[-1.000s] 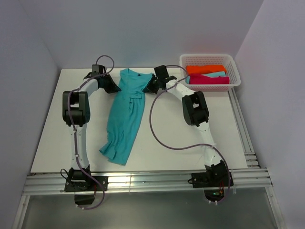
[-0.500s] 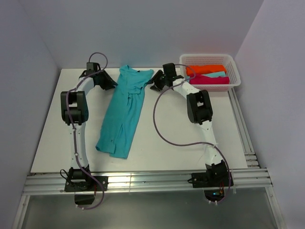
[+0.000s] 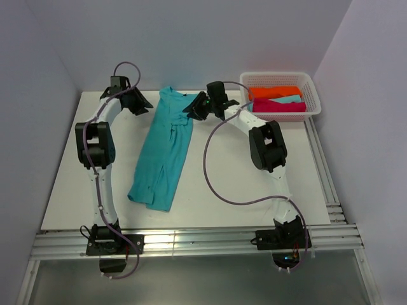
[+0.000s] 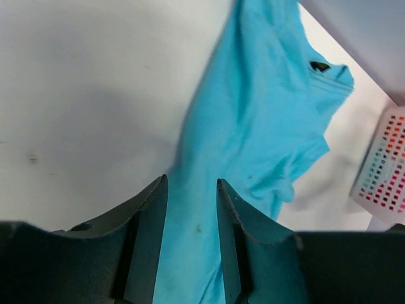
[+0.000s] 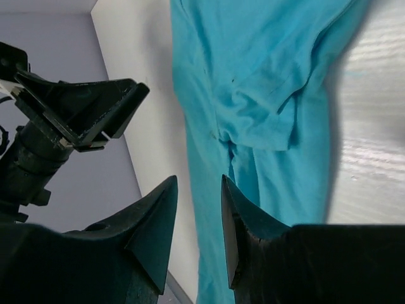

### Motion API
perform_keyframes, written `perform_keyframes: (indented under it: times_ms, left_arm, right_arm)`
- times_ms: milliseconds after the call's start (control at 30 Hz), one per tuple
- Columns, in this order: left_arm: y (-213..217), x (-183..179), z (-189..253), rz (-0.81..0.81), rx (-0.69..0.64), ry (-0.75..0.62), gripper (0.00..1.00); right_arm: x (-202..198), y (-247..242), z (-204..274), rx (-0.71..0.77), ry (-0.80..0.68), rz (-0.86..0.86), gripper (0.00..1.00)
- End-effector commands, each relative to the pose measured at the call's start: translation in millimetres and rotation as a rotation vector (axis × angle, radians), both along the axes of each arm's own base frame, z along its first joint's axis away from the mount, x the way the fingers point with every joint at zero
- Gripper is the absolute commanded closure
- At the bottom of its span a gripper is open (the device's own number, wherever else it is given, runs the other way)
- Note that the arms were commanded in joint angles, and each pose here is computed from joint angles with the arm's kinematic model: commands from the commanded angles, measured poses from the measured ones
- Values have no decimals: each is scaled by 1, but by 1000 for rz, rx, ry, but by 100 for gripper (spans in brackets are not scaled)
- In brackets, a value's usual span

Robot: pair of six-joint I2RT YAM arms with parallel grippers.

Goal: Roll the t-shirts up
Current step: Fold the tshirt

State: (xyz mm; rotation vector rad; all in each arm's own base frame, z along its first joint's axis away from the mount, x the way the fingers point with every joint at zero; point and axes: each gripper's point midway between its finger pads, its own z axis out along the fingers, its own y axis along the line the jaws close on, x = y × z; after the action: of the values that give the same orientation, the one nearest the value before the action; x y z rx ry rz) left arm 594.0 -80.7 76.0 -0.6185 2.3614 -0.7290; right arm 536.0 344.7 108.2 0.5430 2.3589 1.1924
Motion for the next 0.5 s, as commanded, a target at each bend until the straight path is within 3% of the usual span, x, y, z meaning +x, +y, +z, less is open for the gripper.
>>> perform_keyframes:
  times_ms: [0, 467]
  left_arm:
    - [-34, 6, 49, -76, -38, -107, 58]
    - [-54, -9, 58, -128, -30, -116, 59]
  right_arm:
    - [1, 9, 12, 59, -6, -18, 59]
    - [-9, 9, -28, 67, 143, -151, 58]
